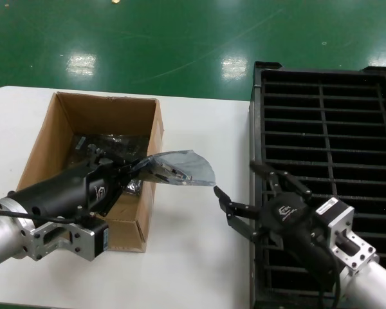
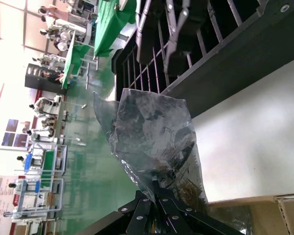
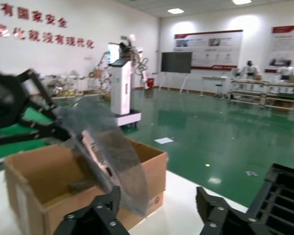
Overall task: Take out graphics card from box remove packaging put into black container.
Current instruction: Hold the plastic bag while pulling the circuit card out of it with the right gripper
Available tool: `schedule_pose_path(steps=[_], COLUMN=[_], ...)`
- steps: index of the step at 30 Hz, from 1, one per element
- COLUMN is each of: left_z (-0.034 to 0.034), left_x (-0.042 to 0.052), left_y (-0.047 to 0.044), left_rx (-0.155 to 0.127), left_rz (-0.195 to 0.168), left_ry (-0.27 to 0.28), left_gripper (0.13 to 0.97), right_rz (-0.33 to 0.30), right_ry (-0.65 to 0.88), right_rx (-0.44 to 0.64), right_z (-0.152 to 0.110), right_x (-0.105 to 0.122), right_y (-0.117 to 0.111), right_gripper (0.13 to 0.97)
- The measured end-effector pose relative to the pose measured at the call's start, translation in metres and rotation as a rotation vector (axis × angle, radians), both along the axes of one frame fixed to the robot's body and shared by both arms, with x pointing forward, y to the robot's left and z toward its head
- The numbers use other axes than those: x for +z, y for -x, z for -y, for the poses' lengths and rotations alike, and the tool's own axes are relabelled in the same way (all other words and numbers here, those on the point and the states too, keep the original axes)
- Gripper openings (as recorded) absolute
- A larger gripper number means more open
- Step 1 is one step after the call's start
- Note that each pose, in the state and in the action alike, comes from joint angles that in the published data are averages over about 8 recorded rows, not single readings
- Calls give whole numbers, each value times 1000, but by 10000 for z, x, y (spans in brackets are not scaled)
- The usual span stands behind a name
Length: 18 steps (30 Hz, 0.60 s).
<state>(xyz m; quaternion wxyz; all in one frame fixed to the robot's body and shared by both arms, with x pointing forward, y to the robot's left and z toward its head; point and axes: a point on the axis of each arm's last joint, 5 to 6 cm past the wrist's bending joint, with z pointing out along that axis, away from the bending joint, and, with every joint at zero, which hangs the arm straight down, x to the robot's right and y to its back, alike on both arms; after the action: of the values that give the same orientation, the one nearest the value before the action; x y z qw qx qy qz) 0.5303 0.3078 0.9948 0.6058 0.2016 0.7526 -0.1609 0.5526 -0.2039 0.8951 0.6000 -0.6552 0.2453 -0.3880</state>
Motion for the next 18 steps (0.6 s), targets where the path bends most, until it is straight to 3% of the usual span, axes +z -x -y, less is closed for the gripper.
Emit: schedule_pose_path(steps=[12,18], left_z=[0,0], left_x=[0,0], left_y=[0,0], left_rx=[0,0], left_rz=[0,0], left_ry=[0,0], left_gripper=[140,140], right_rz=[19,36], right_ry=[61,81], right_rx=[45,64], right_z=[-58,-121], right_x=[25,96], right_y=[-114,-155], right_gripper=[370,280])
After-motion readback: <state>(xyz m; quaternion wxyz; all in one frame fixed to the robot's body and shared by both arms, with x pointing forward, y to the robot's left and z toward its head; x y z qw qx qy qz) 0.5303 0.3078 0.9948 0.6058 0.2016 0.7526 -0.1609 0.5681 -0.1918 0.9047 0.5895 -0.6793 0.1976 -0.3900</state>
